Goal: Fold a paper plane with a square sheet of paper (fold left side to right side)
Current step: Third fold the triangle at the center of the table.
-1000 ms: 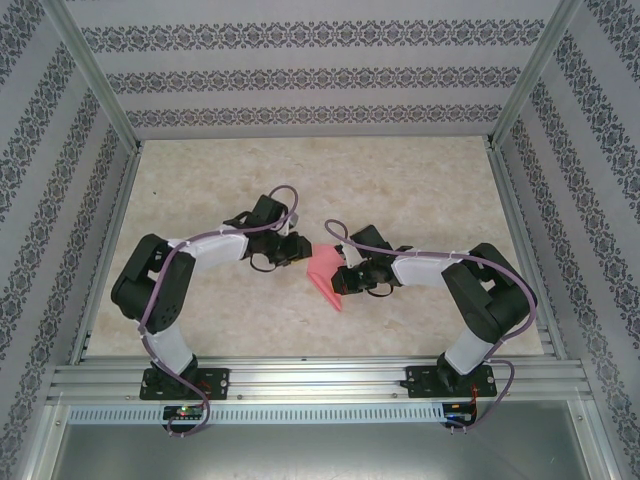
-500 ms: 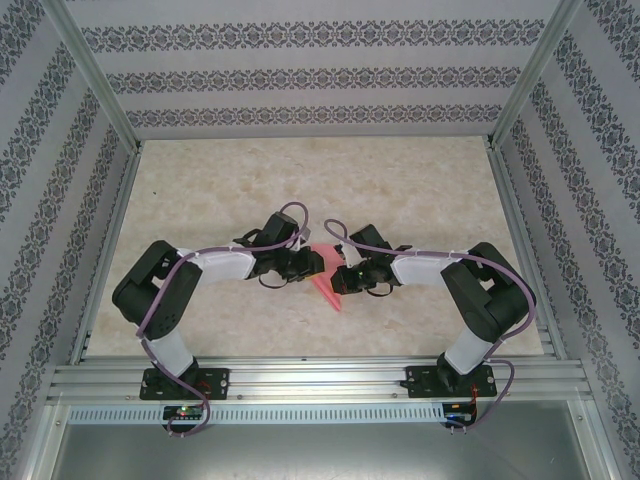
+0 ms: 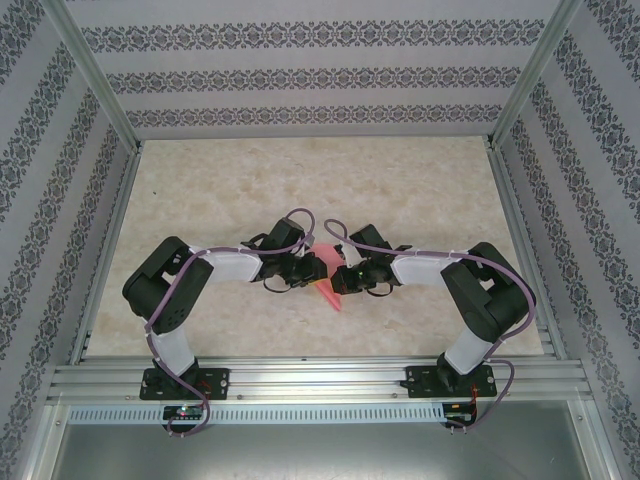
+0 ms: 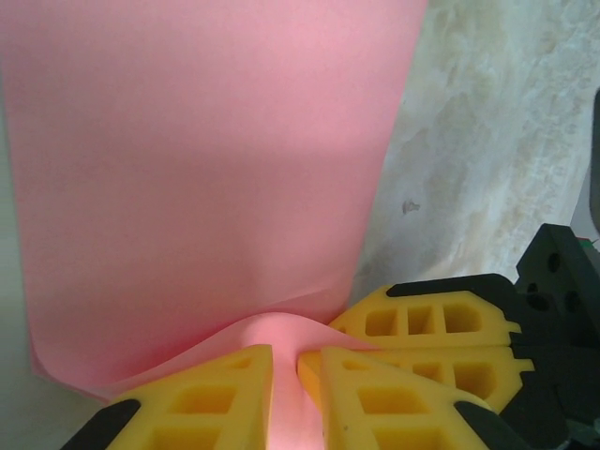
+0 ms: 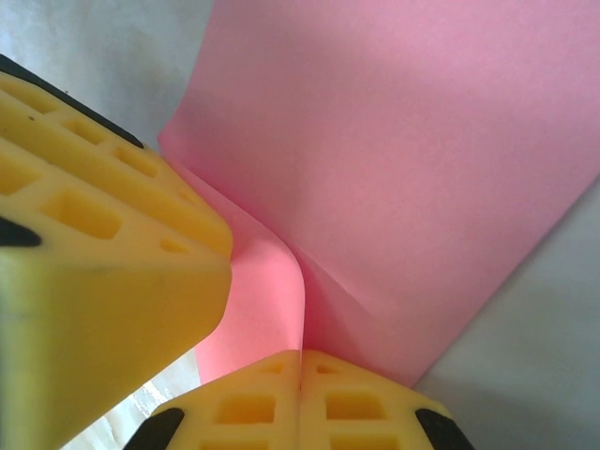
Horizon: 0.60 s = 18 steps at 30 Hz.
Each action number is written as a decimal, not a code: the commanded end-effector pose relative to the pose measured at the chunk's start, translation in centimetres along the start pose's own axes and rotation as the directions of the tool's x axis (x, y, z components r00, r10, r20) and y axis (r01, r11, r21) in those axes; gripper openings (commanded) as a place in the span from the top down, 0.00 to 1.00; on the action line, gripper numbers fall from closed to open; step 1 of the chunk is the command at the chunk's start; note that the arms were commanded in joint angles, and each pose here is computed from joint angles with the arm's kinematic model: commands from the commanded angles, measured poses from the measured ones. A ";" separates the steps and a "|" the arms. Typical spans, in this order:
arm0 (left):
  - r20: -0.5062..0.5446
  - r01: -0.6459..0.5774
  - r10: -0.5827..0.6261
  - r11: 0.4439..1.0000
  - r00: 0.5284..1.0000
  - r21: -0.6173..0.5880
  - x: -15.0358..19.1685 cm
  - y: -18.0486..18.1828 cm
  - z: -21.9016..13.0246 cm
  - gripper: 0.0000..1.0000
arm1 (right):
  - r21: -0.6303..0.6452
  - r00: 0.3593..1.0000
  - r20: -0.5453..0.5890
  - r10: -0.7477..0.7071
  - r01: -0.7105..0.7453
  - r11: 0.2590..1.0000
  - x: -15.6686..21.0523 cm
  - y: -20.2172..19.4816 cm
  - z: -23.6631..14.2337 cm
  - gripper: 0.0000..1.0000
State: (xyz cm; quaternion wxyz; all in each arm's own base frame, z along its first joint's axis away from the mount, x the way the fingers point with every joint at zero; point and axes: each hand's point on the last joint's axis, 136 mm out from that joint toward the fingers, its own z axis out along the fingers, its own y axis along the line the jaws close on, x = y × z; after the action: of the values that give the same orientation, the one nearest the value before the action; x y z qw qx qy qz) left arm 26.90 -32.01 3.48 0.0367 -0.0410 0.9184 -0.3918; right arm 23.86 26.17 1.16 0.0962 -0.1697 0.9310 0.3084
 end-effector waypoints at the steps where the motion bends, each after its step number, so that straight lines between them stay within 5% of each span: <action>1: -0.007 -0.003 0.003 0.999 1.000 -0.045 0.7 1.3 0.2 0.79 | 0.118 0.995 -0.102 0.022 -0.010 0.993 3.2 -2.8 1.3 0.97; 14: -0.016 0.003 -0.005 0.993 1.000 -0.120 1.3 3.6 0.4 0.79 | 0.110 0.995 -0.100 0.017 -0.006 0.994 2.9 -2.5 1.2 0.95; 18: -0.023 0.011 -0.015 0.990 1.000 -0.141 1.7 4.5 0.7 0.80 | 0.082 0.999 -0.051 0.005 -0.001 0.997 1.6 -1.2 0.1 0.85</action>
State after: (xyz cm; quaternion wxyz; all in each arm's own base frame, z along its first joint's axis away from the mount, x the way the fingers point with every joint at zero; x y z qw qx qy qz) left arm 26.52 -30.93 2.20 0.0390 -0.0449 0.9288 -0.3657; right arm 23.82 26.33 1.17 0.0951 -0.1715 0.9313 0.3070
